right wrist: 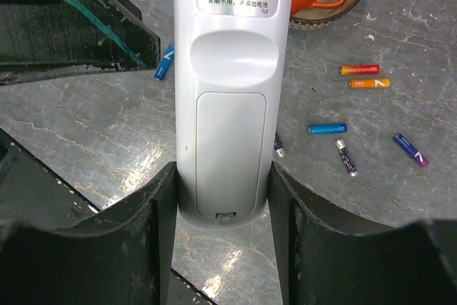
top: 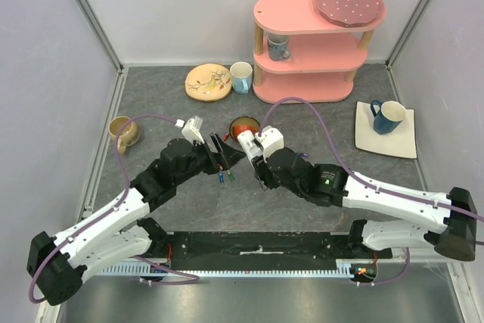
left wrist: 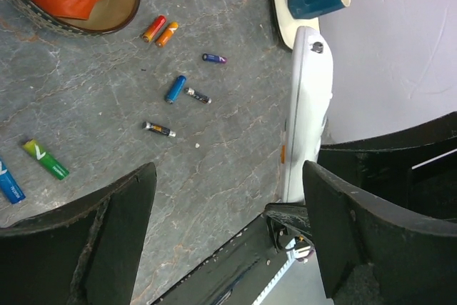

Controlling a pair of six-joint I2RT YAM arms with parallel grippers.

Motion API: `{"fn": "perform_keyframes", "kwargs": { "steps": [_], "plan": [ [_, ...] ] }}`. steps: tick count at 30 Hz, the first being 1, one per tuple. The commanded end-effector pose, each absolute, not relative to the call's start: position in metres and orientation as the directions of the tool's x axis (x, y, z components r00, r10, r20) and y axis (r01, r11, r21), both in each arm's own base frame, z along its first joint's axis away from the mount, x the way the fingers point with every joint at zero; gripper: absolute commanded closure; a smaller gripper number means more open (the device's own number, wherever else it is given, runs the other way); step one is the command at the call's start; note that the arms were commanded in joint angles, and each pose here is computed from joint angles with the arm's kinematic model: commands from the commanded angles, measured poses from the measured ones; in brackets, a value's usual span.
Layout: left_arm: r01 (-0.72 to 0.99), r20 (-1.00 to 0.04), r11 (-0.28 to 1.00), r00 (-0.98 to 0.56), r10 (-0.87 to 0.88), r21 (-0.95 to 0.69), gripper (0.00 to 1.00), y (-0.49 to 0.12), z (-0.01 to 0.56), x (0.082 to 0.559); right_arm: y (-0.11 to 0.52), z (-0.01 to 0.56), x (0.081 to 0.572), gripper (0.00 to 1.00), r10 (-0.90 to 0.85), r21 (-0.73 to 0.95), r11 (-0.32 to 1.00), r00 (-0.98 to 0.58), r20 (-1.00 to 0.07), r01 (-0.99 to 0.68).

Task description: Load the batteries into the remote control

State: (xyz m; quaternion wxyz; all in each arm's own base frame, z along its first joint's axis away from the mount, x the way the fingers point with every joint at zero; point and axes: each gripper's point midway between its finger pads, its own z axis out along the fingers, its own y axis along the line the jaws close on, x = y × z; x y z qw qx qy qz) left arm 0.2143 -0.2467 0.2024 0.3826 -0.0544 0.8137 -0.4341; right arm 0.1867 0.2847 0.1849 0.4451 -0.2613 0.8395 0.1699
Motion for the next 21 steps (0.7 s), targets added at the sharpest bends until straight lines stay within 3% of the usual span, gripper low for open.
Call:
{"fn": "perform_keyframes", "kwargs": {
  "steps": [1,11,21],
  "plan": [
    [0.336,-0.624,0.559,-0.624,-0.470,-0.758,0.12,-0.256,0.246,0.225,0.293,0.211,0.193,0.58,-0.235,0.067,0.818,-0.438,-0.867,-0.572],
    [0.379,-0.613,0.504,-0.639,-0.464,-0.776,0.18,-0.278,0.254,0.228,0.301,0.213,0.189,0.58,-0.242,0.077,0.801,-0.439,-0.865,-0.593],
    [0.397,-0.610,0.487,-0.663,-0.434,-0.778,0.33,-0.300,0.251,0.233,0.305,0.212,0.186,0.57,-0.243,0.088,0.791,-0.443,-0.863,-0.605]
  ]
}}
